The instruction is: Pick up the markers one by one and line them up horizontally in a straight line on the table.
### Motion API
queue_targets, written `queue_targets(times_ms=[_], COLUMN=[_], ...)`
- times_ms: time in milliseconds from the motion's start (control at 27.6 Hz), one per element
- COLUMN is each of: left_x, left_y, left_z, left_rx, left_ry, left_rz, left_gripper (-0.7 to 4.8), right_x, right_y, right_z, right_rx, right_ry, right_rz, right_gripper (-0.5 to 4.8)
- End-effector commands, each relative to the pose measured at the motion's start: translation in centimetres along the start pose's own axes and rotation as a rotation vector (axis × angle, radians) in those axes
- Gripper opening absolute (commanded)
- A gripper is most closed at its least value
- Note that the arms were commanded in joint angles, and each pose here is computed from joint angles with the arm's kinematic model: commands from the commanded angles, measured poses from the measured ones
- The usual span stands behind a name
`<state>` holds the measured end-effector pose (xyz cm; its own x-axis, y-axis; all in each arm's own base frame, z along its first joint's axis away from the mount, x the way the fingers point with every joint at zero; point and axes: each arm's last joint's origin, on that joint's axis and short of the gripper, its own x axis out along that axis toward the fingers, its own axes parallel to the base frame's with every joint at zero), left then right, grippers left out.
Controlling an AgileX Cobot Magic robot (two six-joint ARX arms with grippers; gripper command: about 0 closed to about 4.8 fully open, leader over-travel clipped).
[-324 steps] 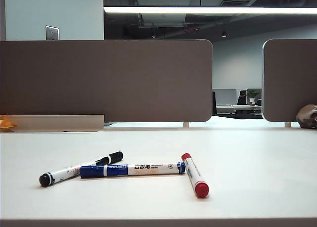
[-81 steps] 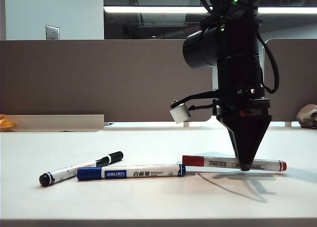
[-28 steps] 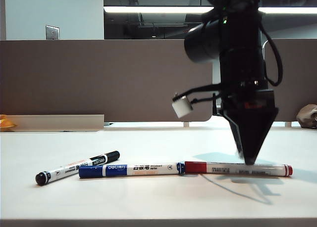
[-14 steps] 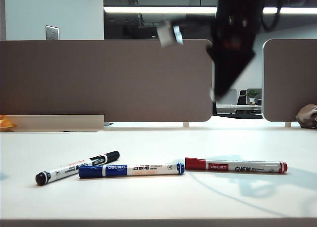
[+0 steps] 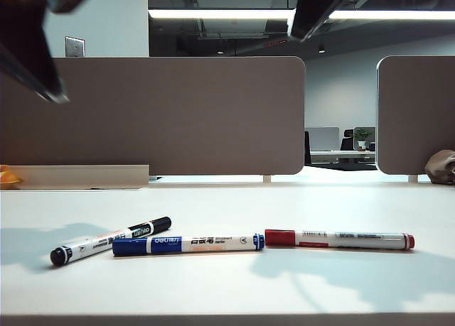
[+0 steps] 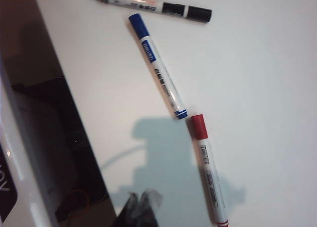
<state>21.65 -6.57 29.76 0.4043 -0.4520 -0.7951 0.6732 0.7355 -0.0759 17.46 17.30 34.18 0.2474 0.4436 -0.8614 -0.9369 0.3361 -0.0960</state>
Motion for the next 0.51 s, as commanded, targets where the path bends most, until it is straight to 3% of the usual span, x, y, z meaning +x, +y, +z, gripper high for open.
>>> queue_targets(times_ms=[36,290,507], left_x=[2.2,6.1,8.9], left_y=[-0.2,0.6,1.4], left_z=[1.1,2.0,2.0], left_rx=[0.055,0.08,0.072], left_ry=[0.027,0.088,0.123], left_rz=[0.045,0.111,0.079], left_gripper=[0.89,0.89,1.15], right_x=[-0.6,-1.8,-3.2], right_y=[0.5,1.4,1.8], right_z=[-0.3,-1.1,-1.7], right_rx=[0.016,0.026,0.044], right_ry=[0.014,0.031,-0.004], right_rz=[0.013,0.031,0.015], right_gripper=[-0.06,-0.06,-0.06])
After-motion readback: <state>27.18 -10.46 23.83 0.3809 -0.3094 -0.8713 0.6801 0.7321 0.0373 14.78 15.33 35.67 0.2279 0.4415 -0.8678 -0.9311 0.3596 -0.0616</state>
